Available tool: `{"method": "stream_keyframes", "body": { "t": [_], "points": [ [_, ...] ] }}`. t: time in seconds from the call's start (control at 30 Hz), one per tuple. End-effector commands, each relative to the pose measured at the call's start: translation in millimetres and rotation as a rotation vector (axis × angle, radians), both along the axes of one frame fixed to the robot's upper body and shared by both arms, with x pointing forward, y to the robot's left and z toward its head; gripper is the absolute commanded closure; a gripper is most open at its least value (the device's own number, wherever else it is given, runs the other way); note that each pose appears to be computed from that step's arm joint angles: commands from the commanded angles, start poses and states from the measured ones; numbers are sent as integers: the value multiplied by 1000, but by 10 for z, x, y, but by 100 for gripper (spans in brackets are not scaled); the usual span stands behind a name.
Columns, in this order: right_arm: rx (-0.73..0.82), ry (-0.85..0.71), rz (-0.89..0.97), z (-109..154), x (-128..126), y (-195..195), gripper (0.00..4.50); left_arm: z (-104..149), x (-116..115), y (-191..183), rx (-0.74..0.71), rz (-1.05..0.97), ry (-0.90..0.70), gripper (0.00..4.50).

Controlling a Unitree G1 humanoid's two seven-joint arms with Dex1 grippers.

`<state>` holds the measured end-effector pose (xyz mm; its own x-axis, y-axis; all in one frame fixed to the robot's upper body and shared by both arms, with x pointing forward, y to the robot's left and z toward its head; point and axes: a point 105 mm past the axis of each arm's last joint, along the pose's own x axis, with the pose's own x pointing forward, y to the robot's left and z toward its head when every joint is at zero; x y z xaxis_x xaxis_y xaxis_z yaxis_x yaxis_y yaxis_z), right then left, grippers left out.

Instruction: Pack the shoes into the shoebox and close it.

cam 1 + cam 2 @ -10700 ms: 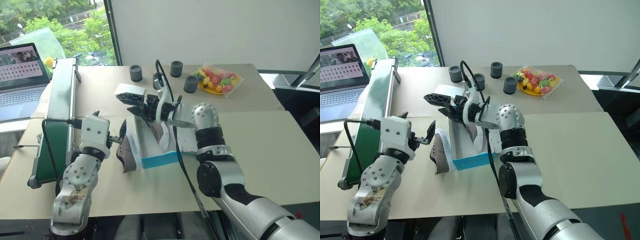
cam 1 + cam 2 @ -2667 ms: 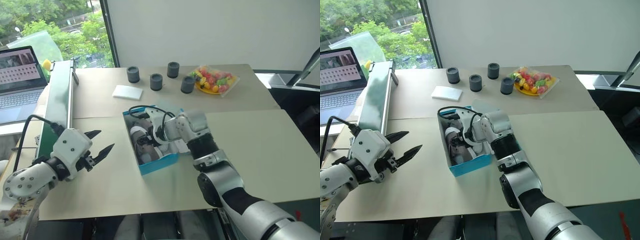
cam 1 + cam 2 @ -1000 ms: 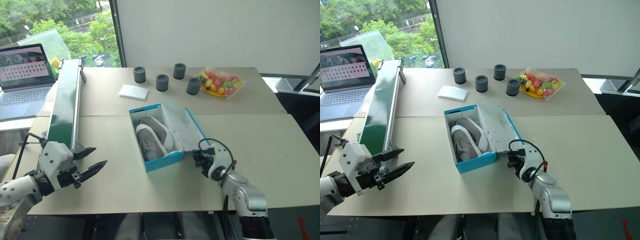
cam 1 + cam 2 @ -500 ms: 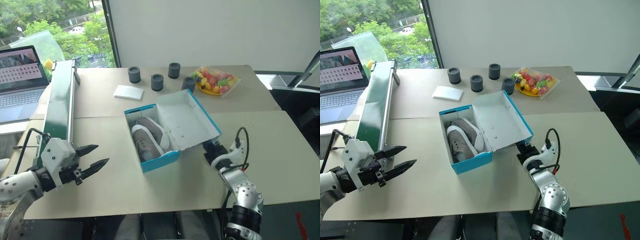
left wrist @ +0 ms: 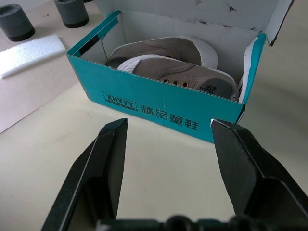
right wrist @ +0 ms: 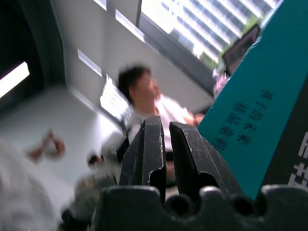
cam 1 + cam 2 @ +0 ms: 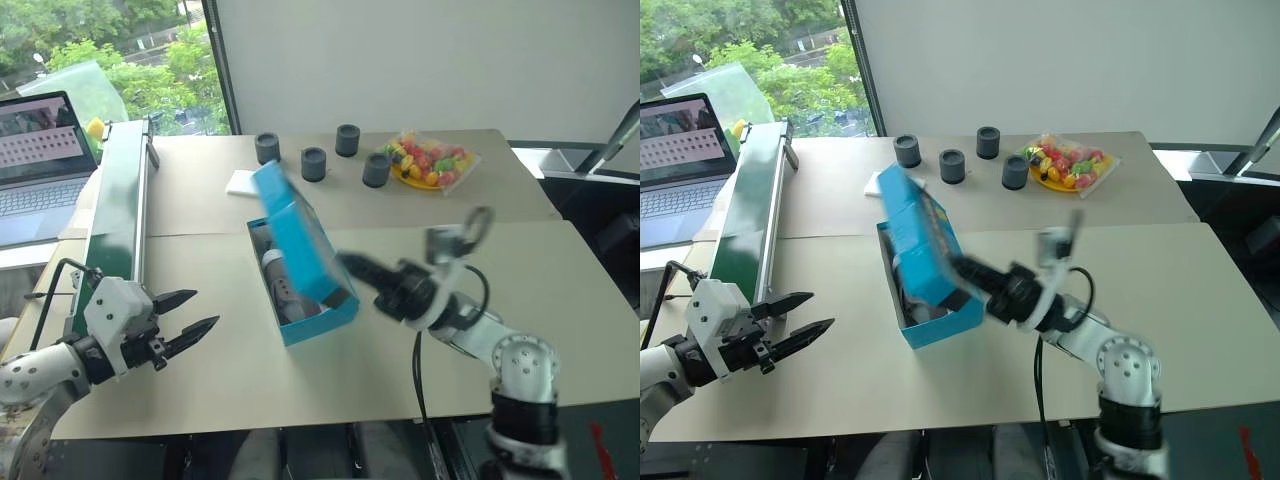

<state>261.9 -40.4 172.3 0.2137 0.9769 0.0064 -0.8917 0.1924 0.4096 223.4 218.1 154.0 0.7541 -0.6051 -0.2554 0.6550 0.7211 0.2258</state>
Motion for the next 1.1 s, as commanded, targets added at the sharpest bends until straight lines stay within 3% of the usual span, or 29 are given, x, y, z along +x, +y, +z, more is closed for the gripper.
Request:
{"method": "stream_keyframes", "body": {
  "t": [0.03, 0.13, 0.23, 0.43, 0.6, 0.83, 1.07, 1.1],
  "points": [
    [-192, -228, -97, 45, 377, 125, 387, 72, -13, -31, 17, -4, -42, 157],
    [-301, -343, -321, 155, 908, 149, 387, 67, -21, -33, 16, 7, -44, 157],
    [-273, -412, -358, 313, 1097, 315, 387, 52, -35, -32, 12, 19, -45, 157],
    [-296, -441, -210, 102, 1037, 732, 387, 41, -40, -50, 8, 31, -49, 157],
    [-594, -362, -141, -684, 1080, 766, 387, 40, -55, -38, 8, 51, -53, 157],
    [-728, -347, -158, -1037, 1168, 671, 387, 38, -45, -29, 5, 80, -62, 157],
    [-690, -377, -213, -922, 1259, 658, 387, 53, -13, -9, -11, 130, -73, 157],
    [-580, -360, -241, -675, 1284, 693, 387, 48, -12, -3, -6, 143, -72, 157]
  ]
}}
